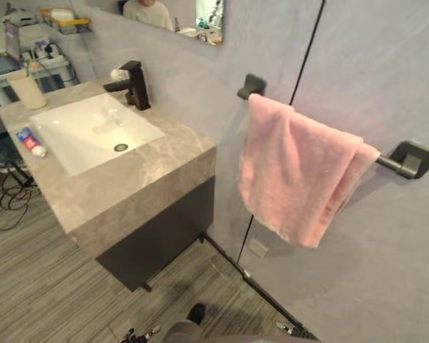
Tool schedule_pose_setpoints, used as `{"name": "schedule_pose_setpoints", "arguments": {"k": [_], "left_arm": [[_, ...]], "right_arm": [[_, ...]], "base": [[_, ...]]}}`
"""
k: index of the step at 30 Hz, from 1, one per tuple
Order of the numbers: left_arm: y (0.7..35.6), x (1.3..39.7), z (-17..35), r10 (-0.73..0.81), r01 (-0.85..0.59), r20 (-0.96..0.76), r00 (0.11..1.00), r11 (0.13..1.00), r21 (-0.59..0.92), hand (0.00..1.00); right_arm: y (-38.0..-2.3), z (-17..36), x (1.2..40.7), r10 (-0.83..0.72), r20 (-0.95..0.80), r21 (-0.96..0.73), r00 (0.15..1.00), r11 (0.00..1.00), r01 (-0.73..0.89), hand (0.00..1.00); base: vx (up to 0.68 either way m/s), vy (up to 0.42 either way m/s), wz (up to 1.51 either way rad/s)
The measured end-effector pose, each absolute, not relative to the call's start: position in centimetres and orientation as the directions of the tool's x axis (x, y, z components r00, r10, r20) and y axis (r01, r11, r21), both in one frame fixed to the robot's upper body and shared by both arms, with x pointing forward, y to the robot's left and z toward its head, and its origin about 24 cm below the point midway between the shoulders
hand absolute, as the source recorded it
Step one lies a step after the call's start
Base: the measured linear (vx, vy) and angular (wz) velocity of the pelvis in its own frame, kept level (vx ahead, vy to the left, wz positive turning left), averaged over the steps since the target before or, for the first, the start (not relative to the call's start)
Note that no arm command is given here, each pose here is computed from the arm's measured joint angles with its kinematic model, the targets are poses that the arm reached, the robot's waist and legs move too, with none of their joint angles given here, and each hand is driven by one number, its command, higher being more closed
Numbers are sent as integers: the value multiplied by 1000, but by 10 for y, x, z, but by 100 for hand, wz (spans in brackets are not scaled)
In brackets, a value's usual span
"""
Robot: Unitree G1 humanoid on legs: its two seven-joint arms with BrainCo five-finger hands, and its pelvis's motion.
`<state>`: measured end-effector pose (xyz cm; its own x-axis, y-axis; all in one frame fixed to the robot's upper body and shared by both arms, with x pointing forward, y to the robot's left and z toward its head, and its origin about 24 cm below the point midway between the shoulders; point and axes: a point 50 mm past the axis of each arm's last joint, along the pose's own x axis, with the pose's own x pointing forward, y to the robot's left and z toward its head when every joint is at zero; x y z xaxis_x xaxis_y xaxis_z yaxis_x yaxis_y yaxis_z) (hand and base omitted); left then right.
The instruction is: Organize washtable
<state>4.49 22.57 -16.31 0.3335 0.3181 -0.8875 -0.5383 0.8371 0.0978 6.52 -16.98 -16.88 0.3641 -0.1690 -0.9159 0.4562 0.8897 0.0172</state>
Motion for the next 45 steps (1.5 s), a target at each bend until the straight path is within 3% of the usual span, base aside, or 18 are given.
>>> {"name": "schedule_pose_setpoints", "arguments": {"k": [9, 16, 19, 26, 34, 45], "left_arm": [[220, 57, -163, 324, -660, -881, 345, 751, 18, 0], [225, 43, -169, 264, -459, -923, 279, 881, 114, 0], [218, 23, -172, 232, -428, -945, 230, 896, 116, 0], [218, 22, -172, 220, -385, -948, 231, 915, 119, 0], [219, 27, -171, 198, -326, -945, 260, 939, 107, 0], [228, 24, -168, 233, -419, -935, 268, 902, 105, 0]], "right_arm": [[-179, -166, 79, -208, -896, 27, 391, 856, 517, 0], [-193, -171, 62, -243, -922, 17, 300, 750, 661, 0], [-192, -171, 67, -228, -923, 26, 310, 766, 642, 0], [-193, -171, 64, -215, -928, 23, 306, 784, 621, 0], [-206, -174, 26, -247, -947, -56, 203, 753, 656, 0], [-190, -176, 32, -187, -958, -47, 218, 851, 524, 0]], "base": [[-137, 36, 53], [26, 141, 152], [-44, 106, 38], [-103, -8, 27], [106, -1, 119], [82, -102, 56]]}}
